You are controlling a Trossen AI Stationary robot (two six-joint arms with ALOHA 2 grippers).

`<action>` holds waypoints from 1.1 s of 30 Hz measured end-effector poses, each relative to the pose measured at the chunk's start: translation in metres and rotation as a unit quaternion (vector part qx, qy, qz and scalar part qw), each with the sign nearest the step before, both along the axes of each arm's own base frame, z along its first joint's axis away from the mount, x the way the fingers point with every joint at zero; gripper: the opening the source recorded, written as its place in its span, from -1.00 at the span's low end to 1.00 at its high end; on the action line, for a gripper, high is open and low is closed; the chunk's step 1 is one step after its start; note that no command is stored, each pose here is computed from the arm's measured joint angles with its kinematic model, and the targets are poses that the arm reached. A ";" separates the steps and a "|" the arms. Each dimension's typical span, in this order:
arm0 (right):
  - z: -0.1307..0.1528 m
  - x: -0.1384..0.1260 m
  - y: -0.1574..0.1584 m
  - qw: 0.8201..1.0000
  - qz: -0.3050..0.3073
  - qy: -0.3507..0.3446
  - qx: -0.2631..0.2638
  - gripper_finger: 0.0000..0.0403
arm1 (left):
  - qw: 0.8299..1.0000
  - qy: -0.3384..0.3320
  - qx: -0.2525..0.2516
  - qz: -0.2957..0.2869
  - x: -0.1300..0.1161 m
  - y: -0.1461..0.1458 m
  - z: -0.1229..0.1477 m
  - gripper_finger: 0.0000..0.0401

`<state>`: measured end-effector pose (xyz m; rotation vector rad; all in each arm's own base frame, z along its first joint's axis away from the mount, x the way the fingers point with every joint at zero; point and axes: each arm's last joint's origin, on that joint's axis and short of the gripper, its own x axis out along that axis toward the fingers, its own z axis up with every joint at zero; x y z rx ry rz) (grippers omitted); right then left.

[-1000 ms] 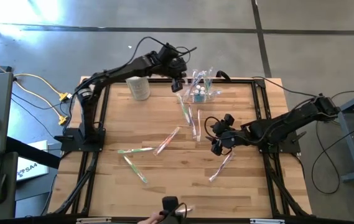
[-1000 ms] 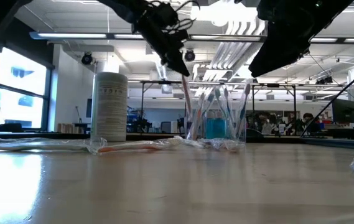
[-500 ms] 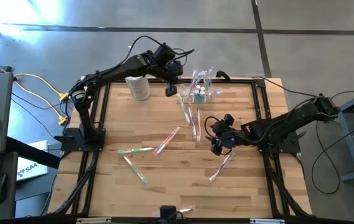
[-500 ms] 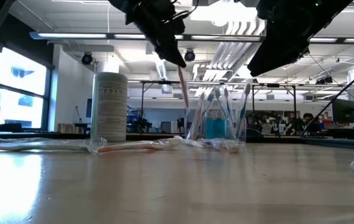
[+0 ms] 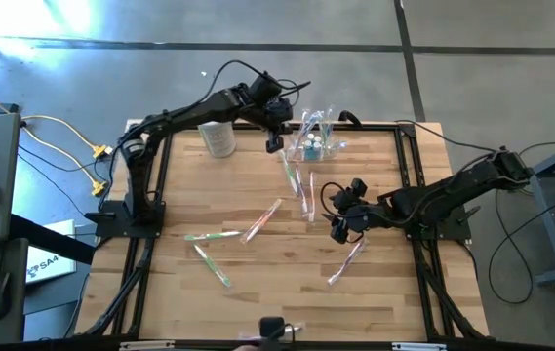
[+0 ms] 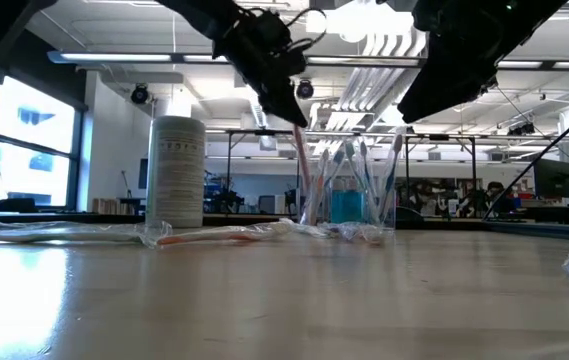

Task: Pick & Place toothbrushing station
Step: Put the orange toothbrush into the transparent organizer

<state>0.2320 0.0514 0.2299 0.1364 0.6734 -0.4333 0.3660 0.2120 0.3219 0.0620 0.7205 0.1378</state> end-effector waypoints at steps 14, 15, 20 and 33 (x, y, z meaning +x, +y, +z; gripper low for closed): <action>-0.008 -0.001 -0.005 1.000 -0.010 0.006 -0.002 0.25 | 1.000 0.020 0.013 -0.014 0.021 0.013 -0.037 -0.79; -0.008 -0.001 -0.006 1.000 -0.011 0.006 -0.002 0.25 | 0.999 0.020 0.018 -0.018 0.021 0.013 -0.037 -0.78; -0.008 -0.001 -0.006 1.000 -0.011 0.006 -0.002 0.25 | 0.999 0.018 0.023 -0.025 0.023 0.010 -0.036 -0.63; -0.008 -0.001 -0.006 1.000 -0.011 0.006 -0.002 0.25 | 0.999 0.001 0.042 -0.015 0.025 0.013 -0.033 0.17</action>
